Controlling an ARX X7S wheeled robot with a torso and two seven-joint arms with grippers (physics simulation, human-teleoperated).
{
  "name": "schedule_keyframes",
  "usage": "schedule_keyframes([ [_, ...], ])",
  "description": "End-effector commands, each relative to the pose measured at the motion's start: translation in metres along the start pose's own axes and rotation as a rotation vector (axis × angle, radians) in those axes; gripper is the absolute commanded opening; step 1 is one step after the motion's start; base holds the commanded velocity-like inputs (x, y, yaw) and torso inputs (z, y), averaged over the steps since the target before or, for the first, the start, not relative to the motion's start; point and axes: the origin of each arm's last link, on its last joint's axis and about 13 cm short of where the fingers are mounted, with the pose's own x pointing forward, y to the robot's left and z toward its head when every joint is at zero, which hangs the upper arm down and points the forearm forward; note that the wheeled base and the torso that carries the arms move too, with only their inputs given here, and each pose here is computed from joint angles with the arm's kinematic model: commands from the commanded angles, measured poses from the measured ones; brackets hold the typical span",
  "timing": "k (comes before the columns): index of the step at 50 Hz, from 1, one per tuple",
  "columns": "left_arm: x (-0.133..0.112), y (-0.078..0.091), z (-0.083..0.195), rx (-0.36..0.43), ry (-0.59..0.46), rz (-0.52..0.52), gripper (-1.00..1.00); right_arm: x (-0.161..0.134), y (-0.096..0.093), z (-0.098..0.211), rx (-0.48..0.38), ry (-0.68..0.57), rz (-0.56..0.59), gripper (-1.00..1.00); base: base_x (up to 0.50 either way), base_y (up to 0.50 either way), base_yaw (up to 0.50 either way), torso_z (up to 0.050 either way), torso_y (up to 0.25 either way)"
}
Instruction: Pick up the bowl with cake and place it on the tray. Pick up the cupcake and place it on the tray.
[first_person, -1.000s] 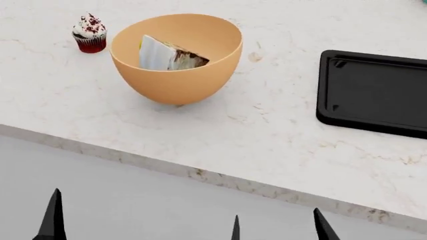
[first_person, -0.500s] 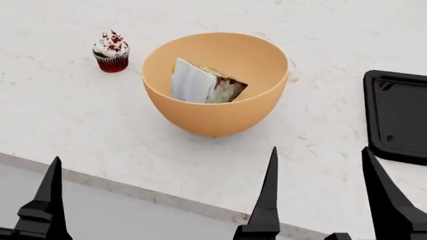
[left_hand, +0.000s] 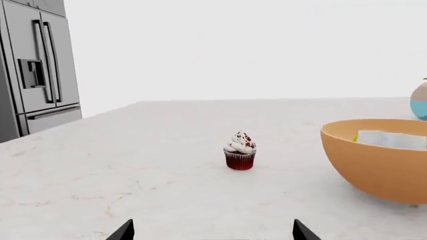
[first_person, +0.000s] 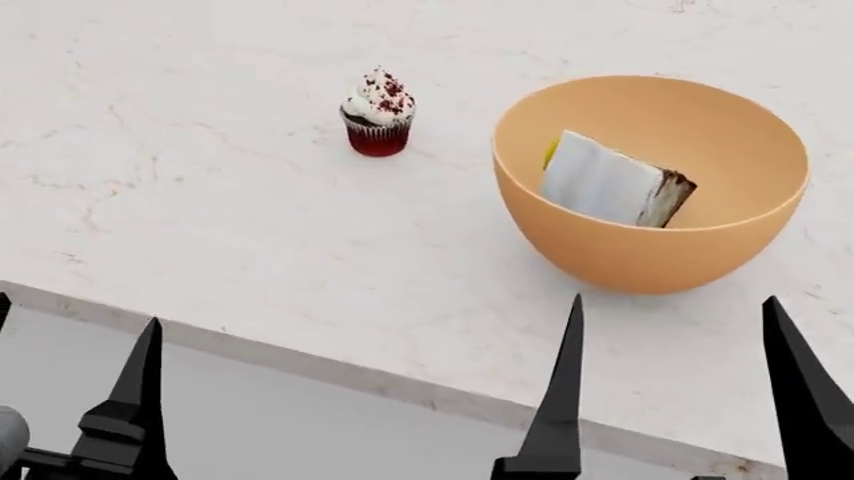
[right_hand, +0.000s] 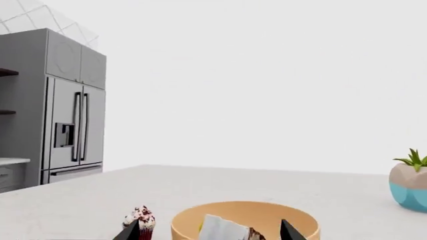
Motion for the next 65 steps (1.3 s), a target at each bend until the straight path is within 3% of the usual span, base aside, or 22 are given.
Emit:
schedule_keyframes([
  [1, 0.004, -0.003, -0.003, 0.002, 0.015, -0.016, 1.00, -0.002, -0.002, -0.006, -0.021, 0.019, -0.004, 1.00, 0.01, 0.52, 0.00, 0.000, 0.000],
  [2, 0.004, -0.004, -0.004, 0.005, 0.016, -0.019, 1.00, -0.002, -0.001, -0.008, -0.016, 0.033, 0.007, 1.00, 0.01, 0.52, 0.00, 0.000, 0.000],
  [4, 0.004, -0.005, -0.005, 0.011, 0.020, -0.025, 1.00, 0.000, 0.002, -0.014, -0.103, 0.090, -0.002, 1.00, 0.01, 0.52, 0.00, 0.000, 0.000],
  [5, 0.004, -0.004, -0.006, 0.009, 0.024, -0.027, 1.00, 0.001, 0.002, -0.015, -0.031, 0.118, -0.014, 1.00, 0.01, 0.52, 0.00, 0.000, 0.000],
  [7, 0.004, -0.005, -0.007, 0.016, 0.029, -0.028, 1.00, 0.004, 0.000, -0.021, -0.138, 0.147, -0.099, 1.00, 0.00, 0.26, 0.00, 0.000, 0.000],
  [8, 0.004, -0.004, -0.007, 0.016, 0.029, -0.026, 1.00, 0.004, 0.000, -0.021, -0.080, 0.152, -0.092, 1.00, 0.00, 0.00, 0.00, 0.000, 0.000],
  [9, 0.003, -0.004, -0.006, 0.016, 0.029, -0.025, 1.00, 0.004, 0.001, -0.022, -0.064, 0.165, -0.044, 1.00, 0.00, 0.00, 0.00, 0.000, 0.000],
  [13, 0.004, -0.004, -0.007, 0.009, 0.032, -0.017, 1.00, 0.004, -0.002, -0.023, -0.014, 0.184, -0.063, 1.00, 0.00, 0.00, -0.50, 0.000, 0.000],
  [19, 0.004, -0.004, -0.007, 0.011, 0.033, -0.017, 1.00, 0.001, -0.004, -0.029, -0.007, 0.190, -0.058, 1.00, 0.00, 0.00, -0.50, 0.000, 0.000],
  [33, 0.002, -0.003, -0.008, 0.012, 0.042, 0.000, 1.00, -0.002, -0.005, -0.025, 0.107, 0.179, -0.024, 1.00, 0.00, 0.00, -0.50, 0.000, 0.000],
  [57, -0.006, -0.001, -0.008, 0.011, 0.032, 0.014, 1.00, -0.010, -0.005, -0.029, 0.104, 0.172, -0.019, 1.00, 0.00, 0.00, -0.50, 0.000, 0.000],
  [61, -0.006, -0.001, -0.009, 0.012, 0.029, 0.015, 1.00, -0.009, -0.005, -0.032, 0.005, 0.152, -0.050, 1.00, 0.00, 0.00, -0.24, 0.000, 0.000],
  [65, -0.007, -0.001, -0.010, 0.008, 0.031, 0.013, 1.00, -0.010, -0.005, -0.030, 0.041, 0.155, -0.037, 1.00, 0.02, 0.43, 0.00, 0.000, 0.000],
])
